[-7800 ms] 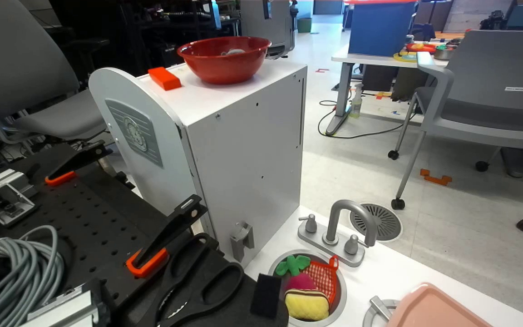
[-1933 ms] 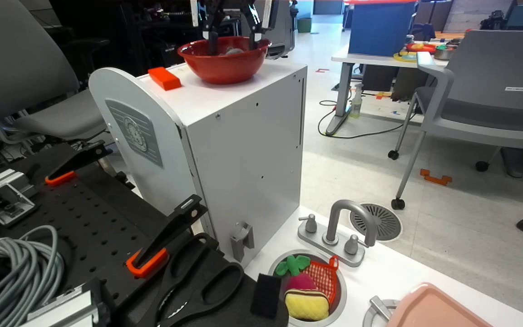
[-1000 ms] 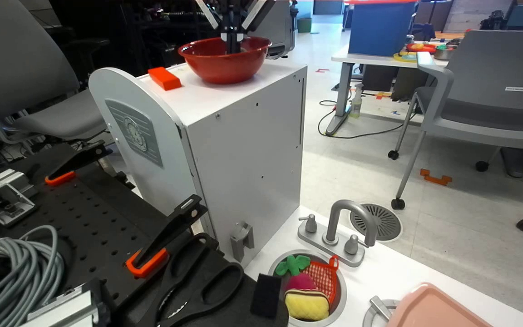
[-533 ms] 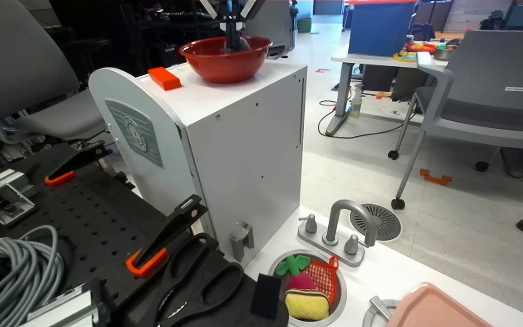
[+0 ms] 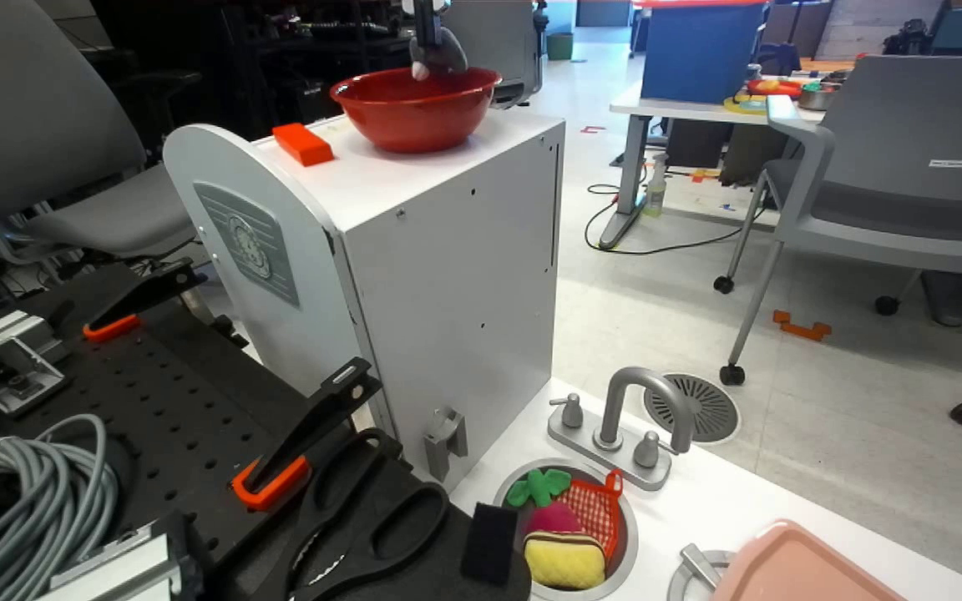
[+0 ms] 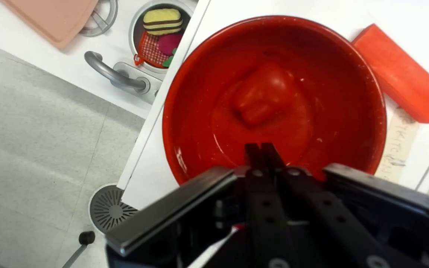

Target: Take the grey out of the red bowl

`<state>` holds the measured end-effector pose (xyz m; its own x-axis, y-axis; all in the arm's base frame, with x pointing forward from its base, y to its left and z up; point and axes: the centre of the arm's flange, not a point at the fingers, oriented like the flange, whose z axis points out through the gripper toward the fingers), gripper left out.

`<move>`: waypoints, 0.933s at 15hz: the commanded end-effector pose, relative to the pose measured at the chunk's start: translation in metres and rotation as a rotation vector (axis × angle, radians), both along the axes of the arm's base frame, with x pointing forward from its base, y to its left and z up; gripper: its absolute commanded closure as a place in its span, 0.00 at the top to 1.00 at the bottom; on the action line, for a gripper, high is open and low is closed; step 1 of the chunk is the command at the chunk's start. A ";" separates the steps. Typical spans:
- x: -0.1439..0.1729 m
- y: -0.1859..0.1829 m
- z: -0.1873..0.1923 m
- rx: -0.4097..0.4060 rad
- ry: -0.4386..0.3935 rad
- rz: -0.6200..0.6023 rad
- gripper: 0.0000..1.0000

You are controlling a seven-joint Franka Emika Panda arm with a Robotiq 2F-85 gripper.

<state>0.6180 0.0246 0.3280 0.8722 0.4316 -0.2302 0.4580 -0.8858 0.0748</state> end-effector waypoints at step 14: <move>-0.067 -0.070 0.080 -0.110 -0.166 -0.308 0.01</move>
